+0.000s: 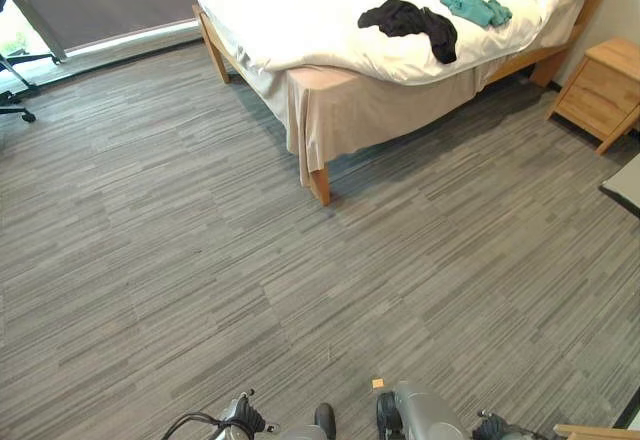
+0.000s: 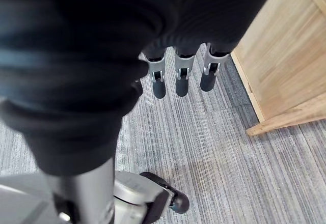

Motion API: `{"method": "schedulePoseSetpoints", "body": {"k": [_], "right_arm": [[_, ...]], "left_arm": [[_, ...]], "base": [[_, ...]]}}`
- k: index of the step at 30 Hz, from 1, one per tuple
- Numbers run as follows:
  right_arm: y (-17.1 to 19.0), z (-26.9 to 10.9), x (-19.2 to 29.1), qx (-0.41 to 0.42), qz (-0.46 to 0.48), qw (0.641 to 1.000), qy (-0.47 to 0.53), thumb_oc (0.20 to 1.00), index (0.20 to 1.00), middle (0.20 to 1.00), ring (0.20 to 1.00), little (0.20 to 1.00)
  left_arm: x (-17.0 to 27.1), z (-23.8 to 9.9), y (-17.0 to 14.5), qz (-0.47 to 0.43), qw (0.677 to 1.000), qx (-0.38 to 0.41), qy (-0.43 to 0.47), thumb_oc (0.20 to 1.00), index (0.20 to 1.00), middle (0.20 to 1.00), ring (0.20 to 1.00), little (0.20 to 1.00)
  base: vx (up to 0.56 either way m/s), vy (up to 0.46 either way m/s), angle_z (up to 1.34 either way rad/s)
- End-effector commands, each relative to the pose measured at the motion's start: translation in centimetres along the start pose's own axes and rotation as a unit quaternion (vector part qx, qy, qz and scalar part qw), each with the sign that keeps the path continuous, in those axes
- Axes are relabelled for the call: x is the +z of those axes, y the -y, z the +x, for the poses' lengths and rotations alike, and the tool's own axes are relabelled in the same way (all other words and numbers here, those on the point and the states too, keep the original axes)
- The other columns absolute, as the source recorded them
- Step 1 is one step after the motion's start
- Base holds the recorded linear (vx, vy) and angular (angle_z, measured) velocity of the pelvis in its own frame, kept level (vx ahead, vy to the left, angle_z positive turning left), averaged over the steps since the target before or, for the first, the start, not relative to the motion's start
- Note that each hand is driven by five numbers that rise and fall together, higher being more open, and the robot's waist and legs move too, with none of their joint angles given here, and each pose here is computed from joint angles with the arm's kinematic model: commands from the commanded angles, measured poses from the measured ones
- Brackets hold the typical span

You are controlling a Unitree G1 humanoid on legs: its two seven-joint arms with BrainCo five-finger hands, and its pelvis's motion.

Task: Tidy up the quilt and then pick up the clothes from the bed and put them into the laundry hamper.

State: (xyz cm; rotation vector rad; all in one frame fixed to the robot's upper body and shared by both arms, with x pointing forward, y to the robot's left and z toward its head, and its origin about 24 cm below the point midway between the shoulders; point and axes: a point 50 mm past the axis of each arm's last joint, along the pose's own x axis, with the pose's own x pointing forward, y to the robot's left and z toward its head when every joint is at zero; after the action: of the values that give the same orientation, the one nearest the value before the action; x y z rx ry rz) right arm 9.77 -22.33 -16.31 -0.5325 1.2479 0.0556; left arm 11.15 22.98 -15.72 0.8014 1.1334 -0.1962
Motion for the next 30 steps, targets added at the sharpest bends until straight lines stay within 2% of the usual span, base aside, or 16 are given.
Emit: {"method": "schedulePoseSetpoints", "body": {"k": [1, 8, 10, 15, 20, 23, 27, 30], "right_arm": [[0.5, 0.0, -0.4, -0.014, 0.007, 1.0, -0.006, 1.0, 1.0, 1.0, 1.0, 1.0], [0.6, -0.3, -3.2, -0.014, 0.001, 0.998, -0.057, 1.0, 1.0, 1.0, 1.0, 1.0], [1.0, -0.3, -3.4, -0.016, -0.044, 0.997, -0.06, 1.0, 1.0, 1.0, 1.0, 1.0], [3.8, 0.2, -0.1, -0.066, -0.049, 0.997, -0.005, 1.0, 1.0, 1.0, 1.0, 1.0], [5.3, 0.2, 0.7, -0.094, -0.054, 0.994, 0.009, 1.0, 1.0, 1.0, 1.0, 1.0], [5.1, 0.1, 0.4, -0.093, -0.043, 0.995, 0.008, 1.0, 1.0, 1.0, 1.0, 1.0], [3.4, 0.2, 0.4, -0.068, -0.038, 0.997, 0.009, 1.0, 1.0, 1.0, 1.0, 1.0], [2.1, 0.1, 2.3, -0.044, -0.027, 0.998, 0.043, 1.0, 1.0, 1.0, 1.0, 1.0]], "left_arm": [[-1.1, 0.0, -0.4, 0.036, 0.999, 0.004, -0.017, 1.0, 1.0, 1.0, 1.0, 1.0], [-0.8, 0.0, -0.3, 0.062, 0.998, 0.001, -0.01, 1.0, 1.0, 1.0, 1.0, 1.0], [-0.4, 0.0, -0.3, 0.038, 0.999, 0.006, -0.005, 1.0, 1.0, 1.0, 1.0, 1.0], [3.2, 0.5, -3.3, 0.002, 0.996, 0.073, 0.047, 1.0, 1.0, 1.0, 1.0, 1.0], [4.2, 0.4, -2.5, -0.039, 0.994, 0.079, 0.066, 1.0, 1.0, 1.0, 1.0, 1.0], [3.6, 0.3, -2.1, -0.028, 0.996, 0.07, 0.057, 1.0, 1.0, 1.0, 1.0, 1.0], [-0.5, 0.0, -0.2, -0.011, 0.999, 0.029, -0.016, 1.0, 1.0, 1.0, 1.0, 1.0], [-2.5, -0.2, -0.6, 0.012, 0.998, 0.022, -0.049, 1.0, 1.0, 1.0, 1.0, 1.0]], "base": [[0.59, -0.157, 0.09], [0.53, -0.179, 0.3], [0.56, -0.373, 0.1], [0.35, -0.255, -0.13], [0.55, 0.083, -0.03], [0.65, 0.14, 0.16], [0.54, 0.123, 0.1], [0.35, 0.117, -0.02]]}}
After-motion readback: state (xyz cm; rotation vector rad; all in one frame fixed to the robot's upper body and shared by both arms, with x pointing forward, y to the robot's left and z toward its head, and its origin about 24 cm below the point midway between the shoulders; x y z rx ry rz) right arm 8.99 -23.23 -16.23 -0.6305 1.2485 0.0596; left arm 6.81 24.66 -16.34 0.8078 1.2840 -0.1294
